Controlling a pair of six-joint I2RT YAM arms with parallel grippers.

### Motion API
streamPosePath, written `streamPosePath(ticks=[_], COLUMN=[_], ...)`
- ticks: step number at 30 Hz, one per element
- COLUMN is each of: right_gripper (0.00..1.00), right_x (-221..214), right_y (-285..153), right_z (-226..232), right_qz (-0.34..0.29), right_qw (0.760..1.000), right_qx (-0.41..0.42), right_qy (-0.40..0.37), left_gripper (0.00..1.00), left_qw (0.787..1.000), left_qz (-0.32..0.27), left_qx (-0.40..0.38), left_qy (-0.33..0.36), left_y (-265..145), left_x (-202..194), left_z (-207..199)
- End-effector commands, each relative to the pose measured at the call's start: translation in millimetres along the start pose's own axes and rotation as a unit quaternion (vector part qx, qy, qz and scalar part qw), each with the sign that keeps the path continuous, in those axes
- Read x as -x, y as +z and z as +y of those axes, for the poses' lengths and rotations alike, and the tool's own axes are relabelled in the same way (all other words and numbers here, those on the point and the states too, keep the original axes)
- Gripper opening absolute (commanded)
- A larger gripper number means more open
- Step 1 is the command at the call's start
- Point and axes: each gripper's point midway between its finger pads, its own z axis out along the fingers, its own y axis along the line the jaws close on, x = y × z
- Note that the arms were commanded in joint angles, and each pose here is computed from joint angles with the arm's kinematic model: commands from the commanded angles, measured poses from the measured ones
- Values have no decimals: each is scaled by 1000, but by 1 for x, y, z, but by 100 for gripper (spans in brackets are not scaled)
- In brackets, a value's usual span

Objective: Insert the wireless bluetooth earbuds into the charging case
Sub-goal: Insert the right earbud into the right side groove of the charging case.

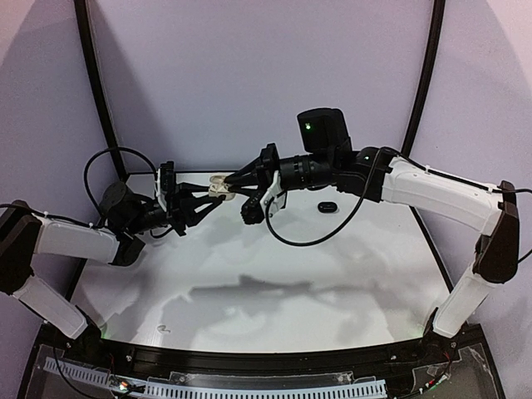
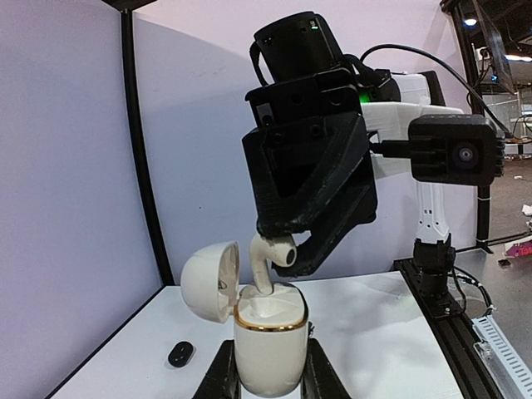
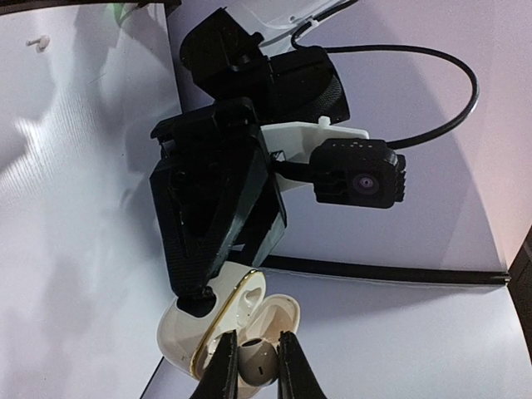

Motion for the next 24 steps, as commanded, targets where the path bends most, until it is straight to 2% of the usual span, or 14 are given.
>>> streamPosePath(ticks=[1, 11, 15, 24], right_gripper=[0, 0, 6, 13], right_x=[0, -2, -5, -8], right_y=[6, 15, 16, 19], right_z=[57, 60, 57, 52], right_qz=[8, 7, 15, 19], right_qw=[995, 994, 994, 994], right_qx=[95, 87, 82, 78], right_qy=[30, 60, 67, 75], left_gripper=[1, 1, 1, 1], left_qw=[967, 964, 965, 966], left_qz=[-172, -174, -172, -172], left_qx=[-5, 0, 2, -1], left_qy=[187, 202, 199, 193], left_y=[-15, -16, -17, -17], left_x=[103, 102, 102, 101], left_z=[-21, -21, -21, -22])
